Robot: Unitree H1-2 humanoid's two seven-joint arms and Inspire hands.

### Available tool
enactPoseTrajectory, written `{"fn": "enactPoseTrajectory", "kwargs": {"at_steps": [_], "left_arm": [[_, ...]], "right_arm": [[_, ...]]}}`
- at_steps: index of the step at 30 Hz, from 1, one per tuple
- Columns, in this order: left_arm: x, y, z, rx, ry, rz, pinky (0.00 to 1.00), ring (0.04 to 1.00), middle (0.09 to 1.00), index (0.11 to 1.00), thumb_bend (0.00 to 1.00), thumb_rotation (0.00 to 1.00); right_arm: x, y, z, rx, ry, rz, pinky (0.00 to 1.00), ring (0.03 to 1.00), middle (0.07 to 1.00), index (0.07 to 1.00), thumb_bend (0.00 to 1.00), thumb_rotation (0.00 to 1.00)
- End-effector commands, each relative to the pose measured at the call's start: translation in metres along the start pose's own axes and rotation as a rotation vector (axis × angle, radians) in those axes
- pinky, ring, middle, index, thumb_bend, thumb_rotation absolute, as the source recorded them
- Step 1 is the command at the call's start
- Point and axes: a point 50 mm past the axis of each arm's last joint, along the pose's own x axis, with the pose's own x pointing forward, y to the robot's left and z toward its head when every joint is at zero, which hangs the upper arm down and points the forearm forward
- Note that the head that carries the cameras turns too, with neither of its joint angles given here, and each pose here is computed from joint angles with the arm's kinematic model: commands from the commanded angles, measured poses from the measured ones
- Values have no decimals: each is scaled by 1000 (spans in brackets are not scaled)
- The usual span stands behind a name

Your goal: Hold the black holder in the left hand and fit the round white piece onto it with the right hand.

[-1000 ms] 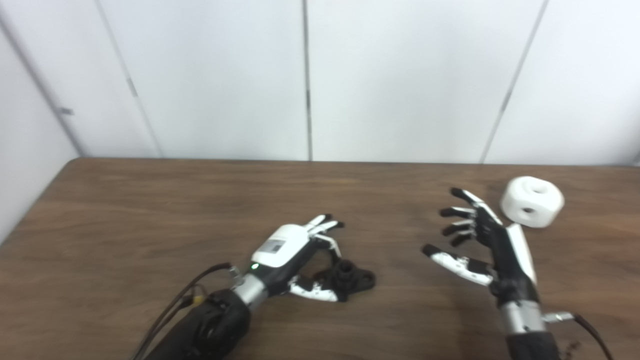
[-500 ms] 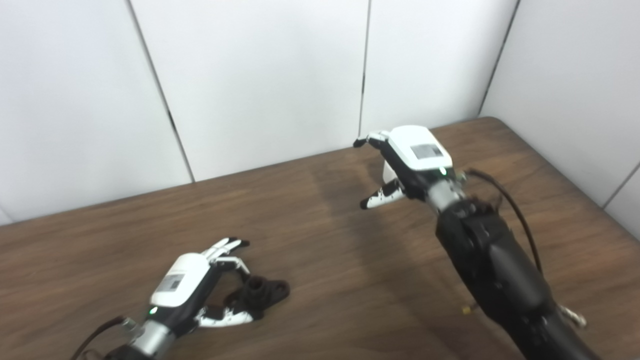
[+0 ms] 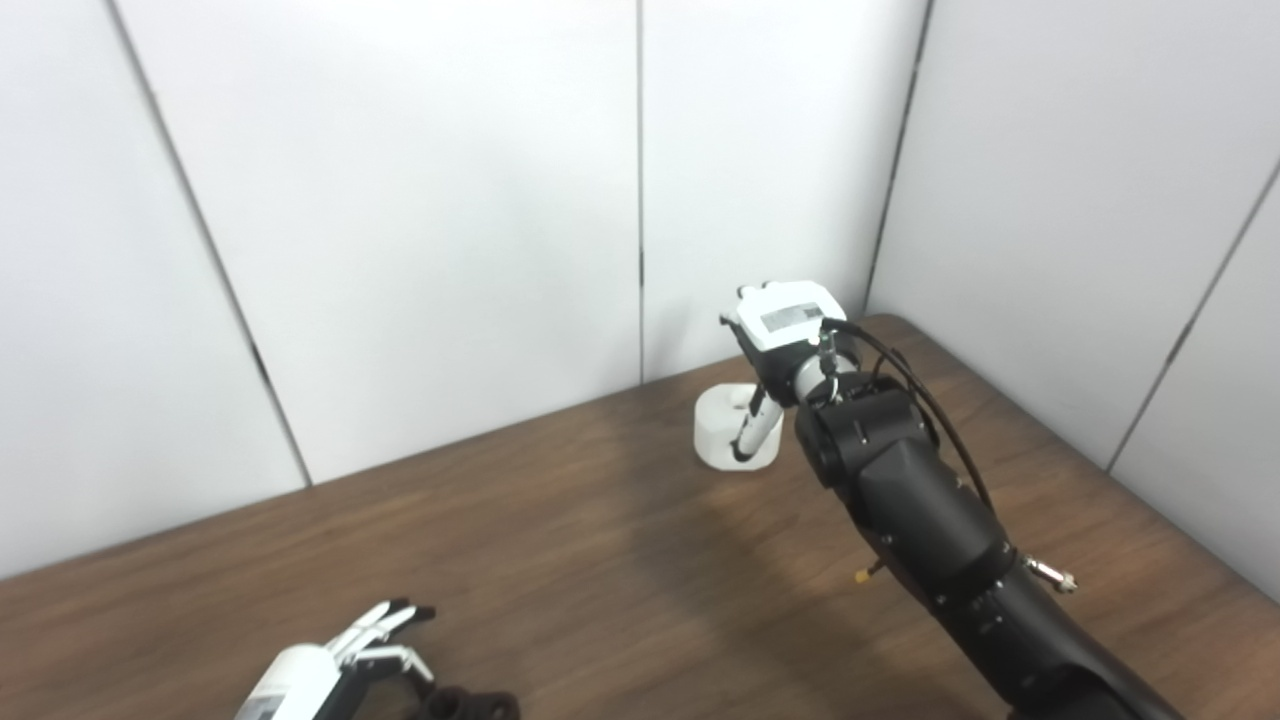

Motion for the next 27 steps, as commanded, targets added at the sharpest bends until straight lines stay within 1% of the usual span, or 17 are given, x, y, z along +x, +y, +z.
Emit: {"fn": "enactPoseTrajectory", "kwargs": {"at_steps": [1,5,8,11,15,20,24,27], "left_arm": [[-26,-29,-18,6,90,-176,814,947,896,487,522,52],[-26,-30,-17,-1,90,-174,815,952,897,487,522,52],[-27,-30,-18,-4,90,-176,822,954,900,487,522,52],[-28,-31,-18,-7,86,-174,827,957,902,487,522,52],[-28,-32,-17,-10,87,-176,855,962,904,487,522,52],[-28,-32,-16,-8,80,-172,877,969,899,487,522,52],[-28,-31,-16,3,70,-168,905,962,891,487,522,53],[-28,-32,-16,-4,64,-157,894,950,885,487,522,52]], "right_arm": [[6,-32,-10,-15,40,-119,986,1000,1000,913,970,350],[12,-29,-14,12,52,-90,977,1000,1000,905,977,329],[18,-25,-17,18,55,-42,990,1000,1000,913,974,320],[21,-22,-18,8,49,-4,988,1000,1000,918,971,327],[28,-17,-20,7,43,29,968,998,998,903,1000,347],[35,-12,-19,15,25,74,977,1000,1000,898,1000,361],[39,-8,-15,5,12,88,957,998,995,880,1000,374],[44,-3,-11,18,7,84,946,992,983,852,1000,372]]}}
